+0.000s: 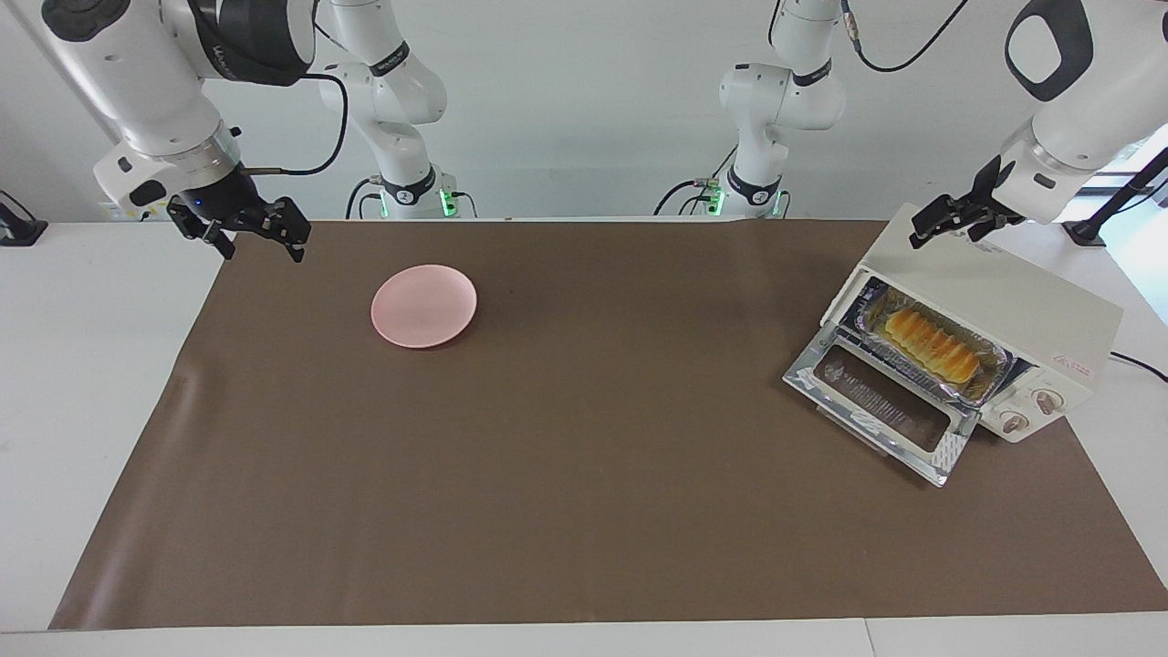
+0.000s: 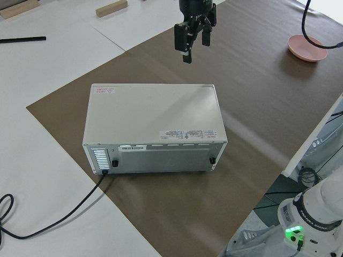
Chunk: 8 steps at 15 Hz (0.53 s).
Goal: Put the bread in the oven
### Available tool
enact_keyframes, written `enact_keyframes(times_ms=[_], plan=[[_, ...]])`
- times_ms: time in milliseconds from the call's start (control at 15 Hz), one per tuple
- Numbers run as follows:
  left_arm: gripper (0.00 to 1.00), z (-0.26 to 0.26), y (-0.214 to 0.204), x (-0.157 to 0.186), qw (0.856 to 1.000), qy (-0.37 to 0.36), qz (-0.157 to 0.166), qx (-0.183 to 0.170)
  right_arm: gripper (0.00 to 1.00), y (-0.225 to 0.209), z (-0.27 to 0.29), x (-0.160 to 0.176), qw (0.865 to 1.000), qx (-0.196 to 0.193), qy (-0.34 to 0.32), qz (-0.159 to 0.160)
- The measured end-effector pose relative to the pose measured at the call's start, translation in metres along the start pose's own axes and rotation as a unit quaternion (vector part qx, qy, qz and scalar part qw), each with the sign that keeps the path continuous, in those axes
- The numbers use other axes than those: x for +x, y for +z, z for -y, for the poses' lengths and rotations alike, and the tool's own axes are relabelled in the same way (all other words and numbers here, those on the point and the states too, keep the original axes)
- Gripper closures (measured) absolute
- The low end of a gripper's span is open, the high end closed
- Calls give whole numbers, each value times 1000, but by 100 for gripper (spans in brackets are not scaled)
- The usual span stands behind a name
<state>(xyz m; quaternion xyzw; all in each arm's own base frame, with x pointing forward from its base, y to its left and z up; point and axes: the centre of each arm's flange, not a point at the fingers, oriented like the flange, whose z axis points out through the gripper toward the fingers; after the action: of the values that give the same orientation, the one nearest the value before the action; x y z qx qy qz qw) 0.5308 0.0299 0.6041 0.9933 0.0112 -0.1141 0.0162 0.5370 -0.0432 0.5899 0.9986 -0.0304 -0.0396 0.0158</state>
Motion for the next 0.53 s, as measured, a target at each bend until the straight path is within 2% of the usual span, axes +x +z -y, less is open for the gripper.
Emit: enact_keyframes(times_ms=[332,532], plan=[[0,-40,-1,-14,999,46,-6,6,0,0,0,0,1000,0,0,0],[0,-34,-3,-3,998,47,-45,6,0,0,0,0,1000,0,0,0]])
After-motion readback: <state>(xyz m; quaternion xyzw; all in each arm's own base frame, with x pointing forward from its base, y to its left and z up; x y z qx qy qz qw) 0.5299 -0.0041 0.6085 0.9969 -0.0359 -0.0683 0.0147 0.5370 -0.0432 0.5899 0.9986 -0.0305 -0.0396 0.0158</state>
